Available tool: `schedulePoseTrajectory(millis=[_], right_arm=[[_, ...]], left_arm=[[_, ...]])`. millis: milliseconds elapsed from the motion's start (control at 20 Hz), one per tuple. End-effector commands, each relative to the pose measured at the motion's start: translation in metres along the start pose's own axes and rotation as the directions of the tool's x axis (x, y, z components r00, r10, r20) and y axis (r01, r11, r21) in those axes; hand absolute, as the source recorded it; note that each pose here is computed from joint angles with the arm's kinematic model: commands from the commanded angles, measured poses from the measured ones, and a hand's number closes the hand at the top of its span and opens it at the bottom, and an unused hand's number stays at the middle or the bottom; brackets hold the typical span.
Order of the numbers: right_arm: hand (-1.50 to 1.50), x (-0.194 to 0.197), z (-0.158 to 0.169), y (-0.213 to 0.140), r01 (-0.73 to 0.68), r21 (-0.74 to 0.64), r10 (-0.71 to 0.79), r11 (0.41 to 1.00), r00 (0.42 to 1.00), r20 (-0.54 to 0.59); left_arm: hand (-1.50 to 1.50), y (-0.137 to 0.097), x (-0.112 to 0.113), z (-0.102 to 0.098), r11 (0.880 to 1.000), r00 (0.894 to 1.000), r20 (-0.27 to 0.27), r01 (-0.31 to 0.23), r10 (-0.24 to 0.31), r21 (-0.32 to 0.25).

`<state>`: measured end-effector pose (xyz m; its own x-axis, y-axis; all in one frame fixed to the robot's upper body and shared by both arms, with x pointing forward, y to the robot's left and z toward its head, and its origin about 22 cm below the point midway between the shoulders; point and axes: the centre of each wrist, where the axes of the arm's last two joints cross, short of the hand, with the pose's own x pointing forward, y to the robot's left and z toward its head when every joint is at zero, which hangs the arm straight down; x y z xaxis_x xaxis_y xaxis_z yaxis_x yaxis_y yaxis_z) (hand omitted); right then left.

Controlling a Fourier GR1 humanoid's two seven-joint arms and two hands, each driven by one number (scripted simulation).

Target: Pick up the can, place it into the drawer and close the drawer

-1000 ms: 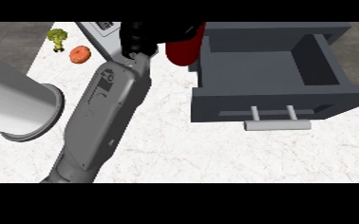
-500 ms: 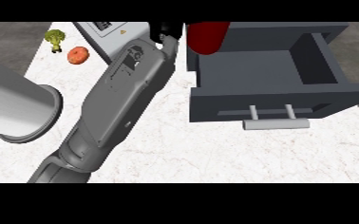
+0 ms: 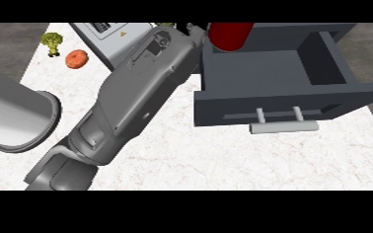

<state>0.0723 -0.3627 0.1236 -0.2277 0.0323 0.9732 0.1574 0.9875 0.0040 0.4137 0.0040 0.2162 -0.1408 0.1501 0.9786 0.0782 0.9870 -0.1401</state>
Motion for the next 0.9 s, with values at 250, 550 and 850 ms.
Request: schedulePoseTrajectory(millis=[250, 550, 850], right_arm=[[-1.50, 0.007, -0.007, 0.008, 0.001, 0.020, -0.001, 1.000, 1.000, 0.016], [-1.50, -0.003, -0.020, 0.007, 0.030, 0.010, -0.030, 0.999, 0.999, 0.015], [-1.50, 0.003, -0.013, 0.007, 0.019, 0.017, -0.020, 1.000, 1.000, 0.009]], left_arm=[[1.50, -0.011, -0.019, -0.001, 0.998, 0.999, -0.019, 0.049, -0.049, 0.029], [1.50, -0.015, -0.030, 0.004, 0.998, 0.997, -0.069, 0.046, -0.043, 0.040], [1.50, -0.013, -0.035, -0.004, 0.988, 0.989, -0.076, 0.135, -0.130, 0.068]])
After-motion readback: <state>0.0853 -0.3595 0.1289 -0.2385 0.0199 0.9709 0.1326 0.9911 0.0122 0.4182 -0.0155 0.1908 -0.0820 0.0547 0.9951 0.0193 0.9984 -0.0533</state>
